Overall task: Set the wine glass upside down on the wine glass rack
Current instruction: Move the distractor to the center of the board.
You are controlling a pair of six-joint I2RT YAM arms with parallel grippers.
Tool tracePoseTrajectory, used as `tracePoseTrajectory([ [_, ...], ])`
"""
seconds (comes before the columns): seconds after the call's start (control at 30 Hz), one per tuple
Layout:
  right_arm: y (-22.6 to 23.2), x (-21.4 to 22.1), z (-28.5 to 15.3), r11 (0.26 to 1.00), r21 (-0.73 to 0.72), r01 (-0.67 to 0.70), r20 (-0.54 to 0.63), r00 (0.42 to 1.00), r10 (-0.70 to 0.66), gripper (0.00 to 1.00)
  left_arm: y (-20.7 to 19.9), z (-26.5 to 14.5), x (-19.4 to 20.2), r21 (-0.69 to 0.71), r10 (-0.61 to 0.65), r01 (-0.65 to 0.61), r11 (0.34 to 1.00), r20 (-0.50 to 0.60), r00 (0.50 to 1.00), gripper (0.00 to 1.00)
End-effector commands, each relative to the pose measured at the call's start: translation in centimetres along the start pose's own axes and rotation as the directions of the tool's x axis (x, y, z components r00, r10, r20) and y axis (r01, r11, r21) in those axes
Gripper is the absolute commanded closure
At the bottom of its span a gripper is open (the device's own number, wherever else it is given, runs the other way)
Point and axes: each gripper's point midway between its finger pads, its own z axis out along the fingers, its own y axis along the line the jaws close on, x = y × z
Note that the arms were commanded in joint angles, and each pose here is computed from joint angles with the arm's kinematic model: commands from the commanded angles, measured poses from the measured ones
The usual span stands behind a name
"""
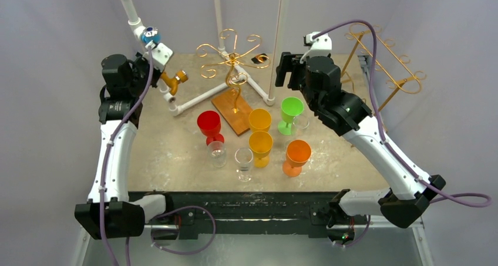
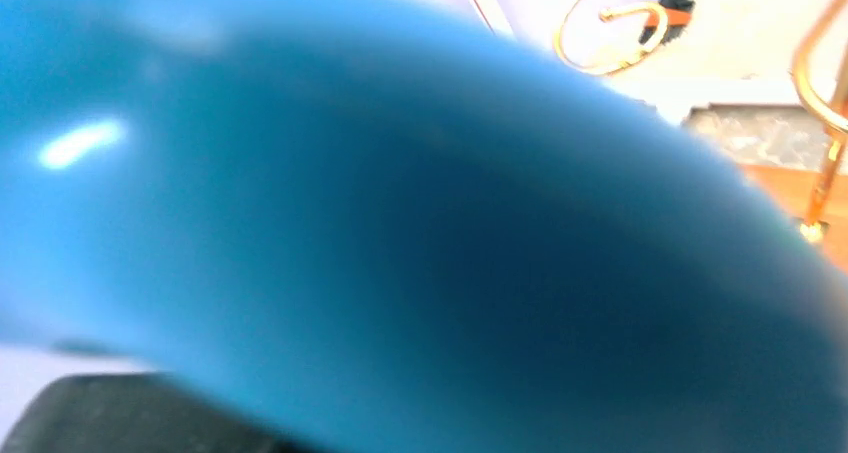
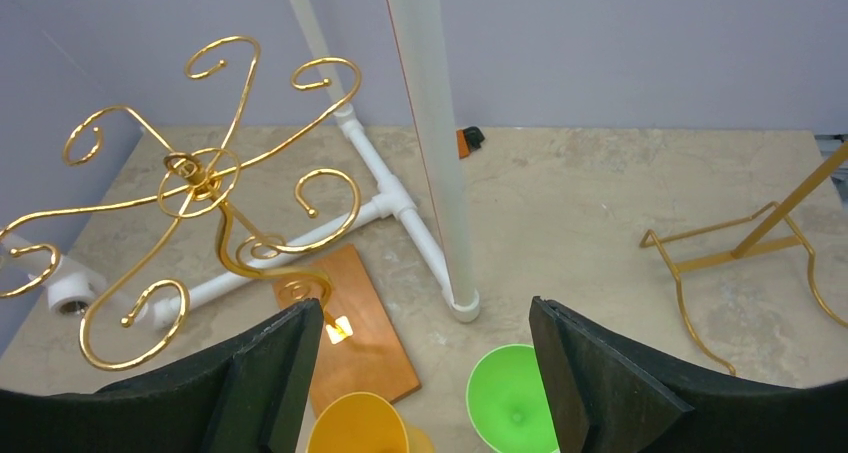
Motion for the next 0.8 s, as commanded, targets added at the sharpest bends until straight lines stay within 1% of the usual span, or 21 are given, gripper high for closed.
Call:
tracePoseTrajectory([
  [0.0, -1.7, -2.9, -1.7, 0.997, 0.057, -0.055, 0.064, 0.997, 0.051, 0.15, 0.1, 3.1, 5.2, -0.015, -0.033, 0.031, 0.999, -0.137, 0.99, 1.0],
  [0.07, -2.1, -3.4, -2.1, 0.996, 0.066, -0.062, 0.075, 0.996, 0.057, 0.15, 0.2, 3.3, 5.6, -0.028, -0.045, 0.041, 0.999, -0.147, 0.988, 1.0],
  [0.2, -2.5, -3.6, -2.6, 0.995, 0.072, -0.064, 0.078, 0.995, 0.058, 0.15, -0.3, 2.9, 7.7, -0.053, -0.076, 0.066, 0.996, -0.209, 0.975, 1.0],
  [0.3, -2.4, -3.4, -2.2, 0.995, 0.081, -0.055, 0.071, 0.996, 0.049, 0.15, -0.6, 2.0, 9.8, -0.091, -0.091, 0.069, 0.993, -0.259, 0.962, 1.0],
  [0.43, -2.8, -3.7, -1.9, 0.993, 0.111, -0.039, 0.071, 0.997, 0.032, 0.15, -1.0, 1.3, 11.8, -0.139, -0.113, 0.074, 0.987, -0.296, 0.948, 1.0],
  [0.47, -3.1, -3.9, -1.8, 0.992, 0.122, -0.039, 0.072, 0.997, 0.03, 0.14, -1.3, 1.2, 12.0, -0.128, -0.117, 0.081, 0.988, -0.306, 0.945, 1.0],
  [0.53, -4.2, -4.4, -1.7, 0.987, 0.157, -0.042, 0.074, 0.997, 0.031, 0.14, -2.6, 0.8, 11.9, -0.064, -0.123, 0.108, 0.992, -0.32, 0.939, 1.0],
  [0.57, -4.8, -4.8, -1.7, 0.983, 0.176, -0.05, 0.078, 0.996, 0.036, 0.14, -3.3, 0.5, 11.6, -0.027, -0.127, 0.125, 0.992, -0.317, 0.94, 0.98],
  [0.63, -6.9, -5.7, -1.4, 0.972, 0.219, -0.085, 0.089, 0.994, 0.067, 0.14, -4.9, -0.2, 10.7, 0.051, -0.132, 0.154, 0.987, -0.298, 0.945, 0.63],
  [0.67, -8.2, -6.4, -1.3, 0.963, 0.252, -0.1, 0.101, 0.992, 0.076, 0.13, -5.7, -0.7, 10.1, 0.092, -0.135, 0.167, 0.982, -0.288, 0.948, 0.46],
  [0.7, -8.8, -6.8, -1.2, 0.955, 0.279, -0.101, 0.107, 0.991, 0.074, 0.12, -6.4, -1.2, 9.5, 0.127, -0.139, 0.179, 0.976, -0.273, 0.952, 0.32],
  [0.73, -9.3, -7.1, -0.9, 0.947, 0.307, -0.094, 0.107, 0.992, 0.064, 0.11, -7.2, -1.7, 8.8, 0.168, -0.148, 0.196, 0.966, -0.261, 0.954, 0.13],
  [0.77, -9.7, -7.5, -0.9, 0.939, 0.333, -0.088, 0.108, 0.993, 0.054, 0.11, -8.0, -2.3, 8.1, 0.206, -0.157, 0.211, 0.955, -0.249, 0.956, 0.05],
])
